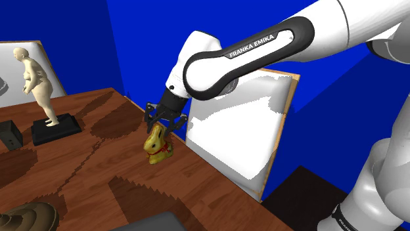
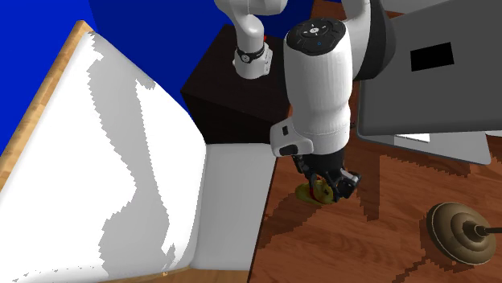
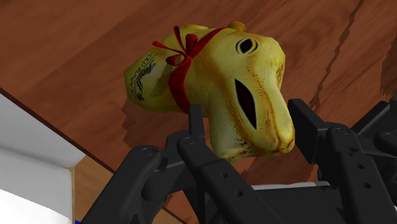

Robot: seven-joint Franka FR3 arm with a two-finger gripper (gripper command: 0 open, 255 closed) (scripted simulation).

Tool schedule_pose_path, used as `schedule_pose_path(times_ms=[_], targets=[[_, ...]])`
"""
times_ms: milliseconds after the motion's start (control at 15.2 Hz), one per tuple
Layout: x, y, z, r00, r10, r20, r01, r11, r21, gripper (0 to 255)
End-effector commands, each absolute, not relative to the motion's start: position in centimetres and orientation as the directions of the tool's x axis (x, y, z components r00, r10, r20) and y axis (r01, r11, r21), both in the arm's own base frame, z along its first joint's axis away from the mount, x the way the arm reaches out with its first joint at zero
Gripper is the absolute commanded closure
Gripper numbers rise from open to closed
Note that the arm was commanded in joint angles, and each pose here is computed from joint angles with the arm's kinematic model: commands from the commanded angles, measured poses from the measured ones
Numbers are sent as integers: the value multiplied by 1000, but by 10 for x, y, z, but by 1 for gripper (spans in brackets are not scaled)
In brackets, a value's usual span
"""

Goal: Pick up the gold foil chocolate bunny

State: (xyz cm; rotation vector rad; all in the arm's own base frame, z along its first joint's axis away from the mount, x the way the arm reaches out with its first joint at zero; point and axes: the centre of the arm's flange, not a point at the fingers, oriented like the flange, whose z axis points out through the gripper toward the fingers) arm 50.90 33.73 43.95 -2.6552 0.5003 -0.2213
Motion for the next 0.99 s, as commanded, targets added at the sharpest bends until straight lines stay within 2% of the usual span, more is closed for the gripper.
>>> schedule_pose_path(times_ms=[0,924], targets=[[509,337,439,922,-379,75,-311,-844,-437,255],[509,337,508,922,-379,75,-311,-844,-437,255]])
